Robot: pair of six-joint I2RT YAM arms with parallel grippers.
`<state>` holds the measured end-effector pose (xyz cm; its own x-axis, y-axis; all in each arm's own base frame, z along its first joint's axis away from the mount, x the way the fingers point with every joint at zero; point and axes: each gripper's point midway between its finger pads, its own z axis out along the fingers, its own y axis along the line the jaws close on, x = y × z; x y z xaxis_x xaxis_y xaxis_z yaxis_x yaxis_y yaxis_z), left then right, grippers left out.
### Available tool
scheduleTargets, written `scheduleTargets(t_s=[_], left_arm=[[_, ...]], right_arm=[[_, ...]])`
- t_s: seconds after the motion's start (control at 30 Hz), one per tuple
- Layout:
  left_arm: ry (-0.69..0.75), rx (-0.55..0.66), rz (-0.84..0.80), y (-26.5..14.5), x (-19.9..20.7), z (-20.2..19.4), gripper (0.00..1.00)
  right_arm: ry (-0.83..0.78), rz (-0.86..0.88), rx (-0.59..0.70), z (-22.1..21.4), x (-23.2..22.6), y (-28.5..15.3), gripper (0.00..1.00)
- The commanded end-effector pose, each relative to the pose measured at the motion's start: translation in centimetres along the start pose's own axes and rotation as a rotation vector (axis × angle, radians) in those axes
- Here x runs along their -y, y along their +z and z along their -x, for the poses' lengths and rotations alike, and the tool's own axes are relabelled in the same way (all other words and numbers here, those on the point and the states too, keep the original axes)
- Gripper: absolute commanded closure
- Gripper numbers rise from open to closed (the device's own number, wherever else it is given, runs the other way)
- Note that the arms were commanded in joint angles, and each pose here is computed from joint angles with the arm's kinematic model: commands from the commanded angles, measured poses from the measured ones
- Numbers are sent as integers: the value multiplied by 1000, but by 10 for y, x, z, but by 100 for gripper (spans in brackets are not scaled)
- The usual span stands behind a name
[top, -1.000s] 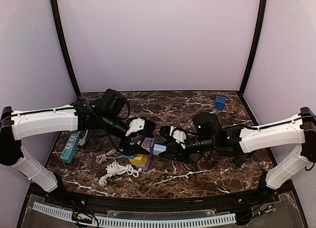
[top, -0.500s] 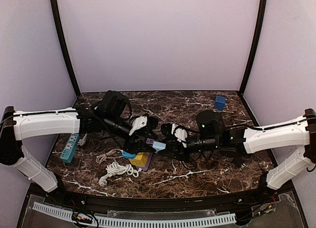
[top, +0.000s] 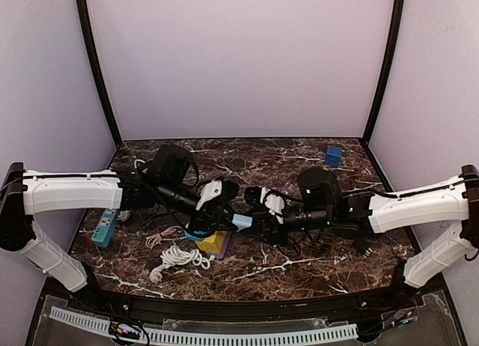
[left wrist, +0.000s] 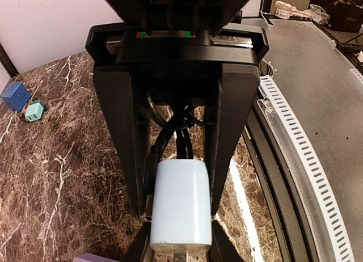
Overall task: Insert the plug
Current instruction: Adjust the plug.
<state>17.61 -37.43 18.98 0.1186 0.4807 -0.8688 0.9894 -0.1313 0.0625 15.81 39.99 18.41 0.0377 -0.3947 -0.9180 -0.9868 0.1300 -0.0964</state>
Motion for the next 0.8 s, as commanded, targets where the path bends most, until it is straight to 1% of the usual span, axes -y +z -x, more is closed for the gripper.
scheduleTargets(t_s=[0.0,0.03,0.07,0.1,0.13,0.17,0.33,0.57,0.67,0.77], left_arm=[[-82,105,60,-1,-5,10,99],[-72,150,62,-2,-6,18,99],[-118,160,52,0,-3,13,99],[-108,201,41,-2,-3,20,99],[-138,209,30,-1,0,16,99],[-117,251,23,-3,0,24,99],[-129,321,9,-6,0,23,99],[-186,350,30,-5,-5,19,99],[-210,352,39,-5,-6,17,99],[-212,353,41,-5,-6,16,99]], right_arm=[[-6,24,136,23,0,-6,41],[2,36,145,22,0,-7,35],[12,50,158,21,0,-9,32],[24,68,170,21,-1,-10,31],[36,87,188,21,0,-12,30],[50,106,204,20,1,-14,30],[127,187,226,13,7,-18,41],[170,245,187,4,5,-5,42],[181,236,176,0,5,-3,54],[178,225,168,0,8,0,56]])
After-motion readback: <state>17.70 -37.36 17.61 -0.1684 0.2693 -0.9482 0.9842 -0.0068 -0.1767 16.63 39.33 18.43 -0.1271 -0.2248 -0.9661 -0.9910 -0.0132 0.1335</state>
